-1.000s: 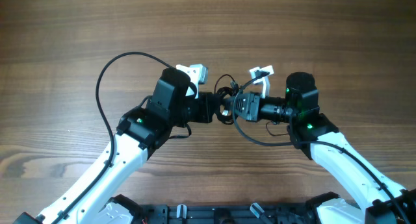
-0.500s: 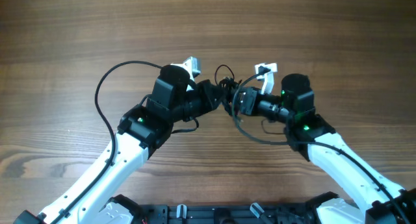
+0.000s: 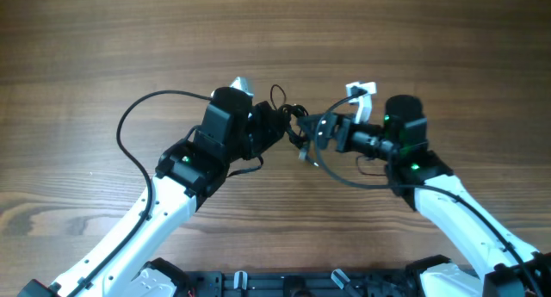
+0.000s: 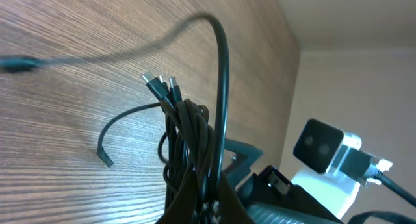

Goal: Untangle cables

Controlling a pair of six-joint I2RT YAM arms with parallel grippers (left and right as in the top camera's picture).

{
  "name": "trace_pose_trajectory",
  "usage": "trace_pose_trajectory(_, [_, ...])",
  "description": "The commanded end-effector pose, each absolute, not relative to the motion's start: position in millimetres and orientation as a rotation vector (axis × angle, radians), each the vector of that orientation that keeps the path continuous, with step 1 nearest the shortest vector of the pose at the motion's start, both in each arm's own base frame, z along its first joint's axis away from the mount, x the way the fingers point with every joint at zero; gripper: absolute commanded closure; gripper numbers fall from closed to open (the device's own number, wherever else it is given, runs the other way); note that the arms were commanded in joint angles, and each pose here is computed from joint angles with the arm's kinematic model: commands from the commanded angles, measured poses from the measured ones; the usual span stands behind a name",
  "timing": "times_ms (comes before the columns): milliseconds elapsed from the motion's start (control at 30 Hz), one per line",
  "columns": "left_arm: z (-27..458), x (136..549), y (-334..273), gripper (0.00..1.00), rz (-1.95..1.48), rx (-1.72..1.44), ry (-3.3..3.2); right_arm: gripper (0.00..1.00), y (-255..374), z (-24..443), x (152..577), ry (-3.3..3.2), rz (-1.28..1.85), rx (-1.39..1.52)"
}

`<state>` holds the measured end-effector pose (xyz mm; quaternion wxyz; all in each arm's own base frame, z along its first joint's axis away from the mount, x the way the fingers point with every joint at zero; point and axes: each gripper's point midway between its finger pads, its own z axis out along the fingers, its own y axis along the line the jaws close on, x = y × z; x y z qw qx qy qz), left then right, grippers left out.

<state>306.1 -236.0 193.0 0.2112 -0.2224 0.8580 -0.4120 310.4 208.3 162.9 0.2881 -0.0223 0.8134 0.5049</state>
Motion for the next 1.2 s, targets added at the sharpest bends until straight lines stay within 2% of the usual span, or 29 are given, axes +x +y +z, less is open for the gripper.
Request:
trace_pose_trajectory(0, [203.7,315.1,-233.1,0.96,-1.156,-0.721,2.314,0.00,199.6,183.0,301.4,2.115,1.472,-0.149])
trace_pose_trajectory(133, [204.8,315.6,-233.7,0.96,-1.161,-0.717,2.309,0.01,194.8,182.0,303.8,2.118,1.467,-0.128])
trace_pose_trajectory(200, [204.1,314.8,-233.9,0.96,-1.151,-0.688,2.317,0.31,195.1,182.0,303.0,2.124,1.479,-0.118])
trace_pose_trajectory(233, [204.2,314.9,-233.9,0.96,-1.129,-0.626,2.320,0.33,196.2,181.9,300.3,2.135,1.504,-0.109])
trace_pose_trajectory(333, [203.7,319.5,-228.0,0.96,-1.050,-0.515,2.309,0.28,202.0,183.8,285.7,2.121,1.556,-0.236])
trace_pose_trajectory(500, [204.2,334.1,-205.9,0.96,-1.112,-0.800,2.257,0.28,203.9,171.5,267.5,2.066,1.477,-0.514])
trace_pose_trajectory(633, [205.8,331.5,-207.7,0.96,-1.176,-0.789,2.283,0.35,205.1,166.0,264.9,2.041,1.415,-0.601])
trace_pose_trajectory(833, [207.7,321.3,-220.7,0.96,-1.267,-0.797,2.323,0.38,216.6,160.6,264.3,2.023,1.325,-0.684])
trace_pose_trajectory(967, [207.6,317.9,-225.6,0.96,-1.278,-0.795,2.332,0.47,221.1,158.0,266.5,2.032,1.283,-0.685])
trace_pose_trajectory(1100, [208.1,314.8,-229.0,0.96,-1.297,-0.780,2.346,0.51,219.6,156.5,270.8,2.037,1.252,-0.671])
trace_pose_trajectory(1167, [208.0,313.3,-231.0,0.96,-1.299,-0.773,2.350,0.59,219.6,156.5,270.7,2.039,1.253,-0.669])
